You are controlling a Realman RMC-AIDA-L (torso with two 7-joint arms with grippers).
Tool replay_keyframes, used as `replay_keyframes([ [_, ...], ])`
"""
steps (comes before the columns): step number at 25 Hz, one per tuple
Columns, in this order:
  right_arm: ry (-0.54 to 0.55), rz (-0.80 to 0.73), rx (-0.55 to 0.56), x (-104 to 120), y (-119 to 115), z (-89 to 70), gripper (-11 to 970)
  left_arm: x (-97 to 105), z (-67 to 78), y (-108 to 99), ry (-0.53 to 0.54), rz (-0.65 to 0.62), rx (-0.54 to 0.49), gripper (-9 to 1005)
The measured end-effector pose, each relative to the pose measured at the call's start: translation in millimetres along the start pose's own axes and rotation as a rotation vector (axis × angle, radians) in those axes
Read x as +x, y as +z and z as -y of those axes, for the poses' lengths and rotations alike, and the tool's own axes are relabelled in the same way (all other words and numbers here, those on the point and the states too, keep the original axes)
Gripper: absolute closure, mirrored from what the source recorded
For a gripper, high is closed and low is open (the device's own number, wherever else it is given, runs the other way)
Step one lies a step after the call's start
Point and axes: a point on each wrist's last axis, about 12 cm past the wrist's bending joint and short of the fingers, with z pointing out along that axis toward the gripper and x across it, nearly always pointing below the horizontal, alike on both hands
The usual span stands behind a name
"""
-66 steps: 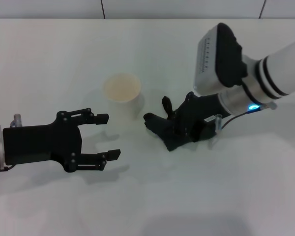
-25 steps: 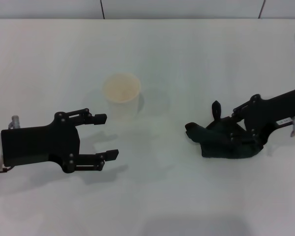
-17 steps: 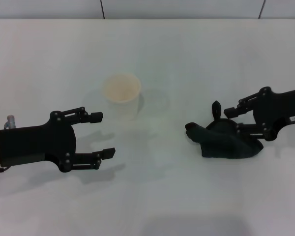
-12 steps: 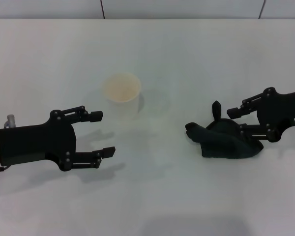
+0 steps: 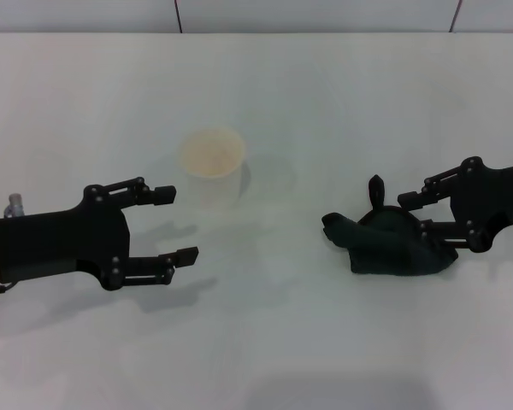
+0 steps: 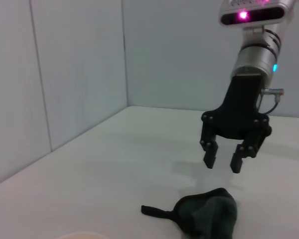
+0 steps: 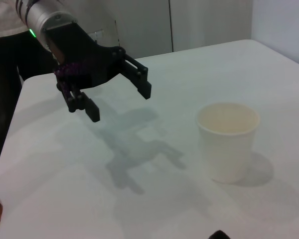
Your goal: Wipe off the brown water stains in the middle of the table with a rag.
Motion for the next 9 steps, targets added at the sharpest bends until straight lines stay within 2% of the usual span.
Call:
replay_keyframes([
  [9,-0.009,0.005,0.005,-0.5,-3.3,0.8,599,1.7,0.2,-1.2,-0.009,-0.002,-0.005,154],
])
